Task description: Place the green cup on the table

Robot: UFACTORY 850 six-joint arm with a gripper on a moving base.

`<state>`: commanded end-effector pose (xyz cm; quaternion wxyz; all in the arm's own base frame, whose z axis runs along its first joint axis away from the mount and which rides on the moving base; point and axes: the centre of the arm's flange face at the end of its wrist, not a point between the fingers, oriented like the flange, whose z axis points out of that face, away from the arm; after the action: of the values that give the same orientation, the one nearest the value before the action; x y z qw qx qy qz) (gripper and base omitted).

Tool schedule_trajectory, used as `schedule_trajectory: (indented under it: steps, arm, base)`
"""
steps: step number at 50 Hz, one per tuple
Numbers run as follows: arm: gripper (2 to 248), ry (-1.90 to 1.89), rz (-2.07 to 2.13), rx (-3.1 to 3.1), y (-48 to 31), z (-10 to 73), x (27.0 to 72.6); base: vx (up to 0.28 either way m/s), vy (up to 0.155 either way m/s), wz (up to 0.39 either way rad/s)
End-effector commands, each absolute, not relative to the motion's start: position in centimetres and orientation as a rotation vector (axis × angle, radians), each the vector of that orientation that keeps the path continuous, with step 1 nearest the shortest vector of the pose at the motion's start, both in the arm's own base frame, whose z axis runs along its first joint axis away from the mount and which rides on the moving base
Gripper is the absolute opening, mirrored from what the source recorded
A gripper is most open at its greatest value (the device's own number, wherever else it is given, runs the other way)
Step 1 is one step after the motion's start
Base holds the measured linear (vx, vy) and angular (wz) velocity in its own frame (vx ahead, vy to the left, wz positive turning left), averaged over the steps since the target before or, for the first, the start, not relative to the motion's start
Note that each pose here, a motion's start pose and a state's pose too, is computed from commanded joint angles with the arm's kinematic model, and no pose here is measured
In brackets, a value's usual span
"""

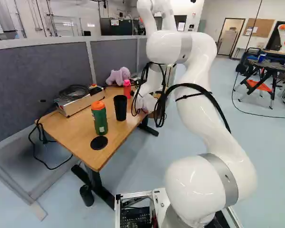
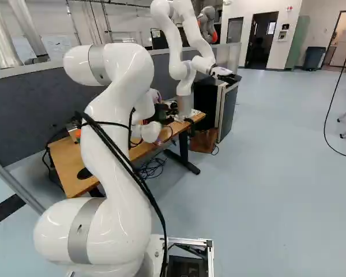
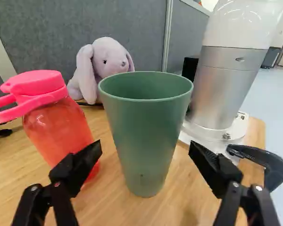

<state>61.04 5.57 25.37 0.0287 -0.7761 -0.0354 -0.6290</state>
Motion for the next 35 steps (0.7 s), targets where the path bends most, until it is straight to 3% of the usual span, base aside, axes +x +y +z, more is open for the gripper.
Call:
schedule_trajectory:
  steps: [35]
  arm:
    - [247,-0.121,-1.955,-2.373,5.9,28.9,58.1]
  base:
    - [0.0,0.0,0.0]
